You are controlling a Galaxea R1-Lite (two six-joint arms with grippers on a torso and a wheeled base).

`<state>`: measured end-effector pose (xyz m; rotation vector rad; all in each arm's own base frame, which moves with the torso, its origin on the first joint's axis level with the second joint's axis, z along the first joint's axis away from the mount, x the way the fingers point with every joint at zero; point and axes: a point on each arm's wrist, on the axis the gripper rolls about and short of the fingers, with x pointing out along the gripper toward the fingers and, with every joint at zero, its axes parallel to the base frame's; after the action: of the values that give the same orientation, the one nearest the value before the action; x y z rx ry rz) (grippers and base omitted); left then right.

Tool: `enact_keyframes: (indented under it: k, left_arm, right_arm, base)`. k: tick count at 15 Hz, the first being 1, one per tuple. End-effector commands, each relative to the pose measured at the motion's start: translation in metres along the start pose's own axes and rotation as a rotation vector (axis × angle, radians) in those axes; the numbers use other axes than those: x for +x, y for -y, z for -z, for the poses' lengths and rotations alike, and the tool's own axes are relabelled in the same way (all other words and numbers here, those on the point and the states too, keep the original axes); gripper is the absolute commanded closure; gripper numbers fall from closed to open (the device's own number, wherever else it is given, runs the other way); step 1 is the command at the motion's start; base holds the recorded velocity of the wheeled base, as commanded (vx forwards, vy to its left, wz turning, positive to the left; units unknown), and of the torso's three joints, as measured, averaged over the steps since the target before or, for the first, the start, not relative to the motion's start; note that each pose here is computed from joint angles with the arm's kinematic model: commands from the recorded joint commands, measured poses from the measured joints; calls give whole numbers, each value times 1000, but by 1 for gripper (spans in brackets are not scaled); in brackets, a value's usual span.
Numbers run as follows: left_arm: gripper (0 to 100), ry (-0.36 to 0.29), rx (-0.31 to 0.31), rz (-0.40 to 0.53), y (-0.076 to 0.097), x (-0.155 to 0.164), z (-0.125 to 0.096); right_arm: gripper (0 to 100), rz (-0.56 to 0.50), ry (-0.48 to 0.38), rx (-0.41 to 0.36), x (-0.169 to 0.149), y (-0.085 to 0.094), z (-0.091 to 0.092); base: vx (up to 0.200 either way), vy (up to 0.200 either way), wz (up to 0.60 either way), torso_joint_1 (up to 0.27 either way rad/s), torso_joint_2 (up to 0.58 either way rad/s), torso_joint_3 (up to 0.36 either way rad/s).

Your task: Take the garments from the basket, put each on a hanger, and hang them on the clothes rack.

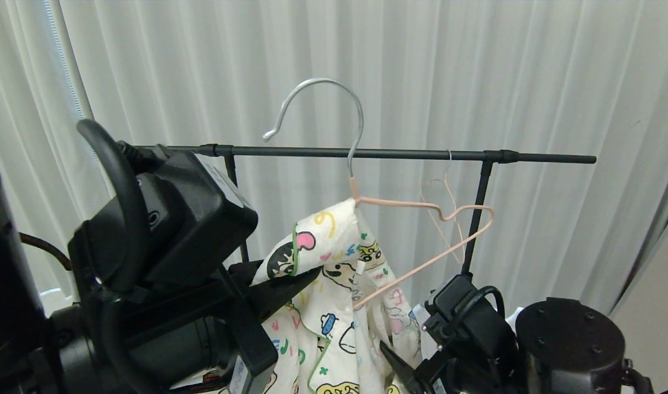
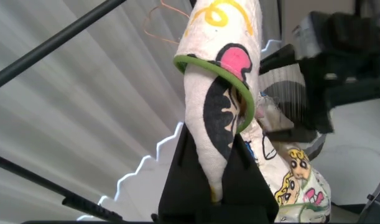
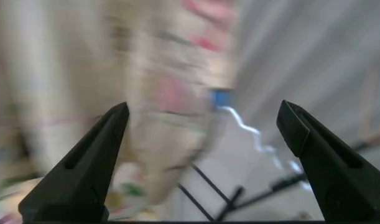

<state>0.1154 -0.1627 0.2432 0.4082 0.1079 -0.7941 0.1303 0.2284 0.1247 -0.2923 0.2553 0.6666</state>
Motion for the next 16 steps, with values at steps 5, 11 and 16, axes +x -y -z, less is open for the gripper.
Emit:
enact_keyframes:
  k: [5, 11, 16]
  left_arm:
    - [100, -40, 8, 6, 3, -1, 13]
    - [100, -122, 25, 1, 9, -12, 43]
    - [100, -157, 35, 6, 12, -17, 57]
  right_arm:
    - [0, 235, -43, 46, 7, 46, 2]
    - [0, 414, -25, 88, 1, 96, -4]
    - [0, 426, 15, 83, 1, 100, -16]
  base:
    - [0, 0, 0, 0, 0, 0]
    - [0, 0, 0, 0, 0, 0]
    - [0, 0, 0, 0, 0, 0]
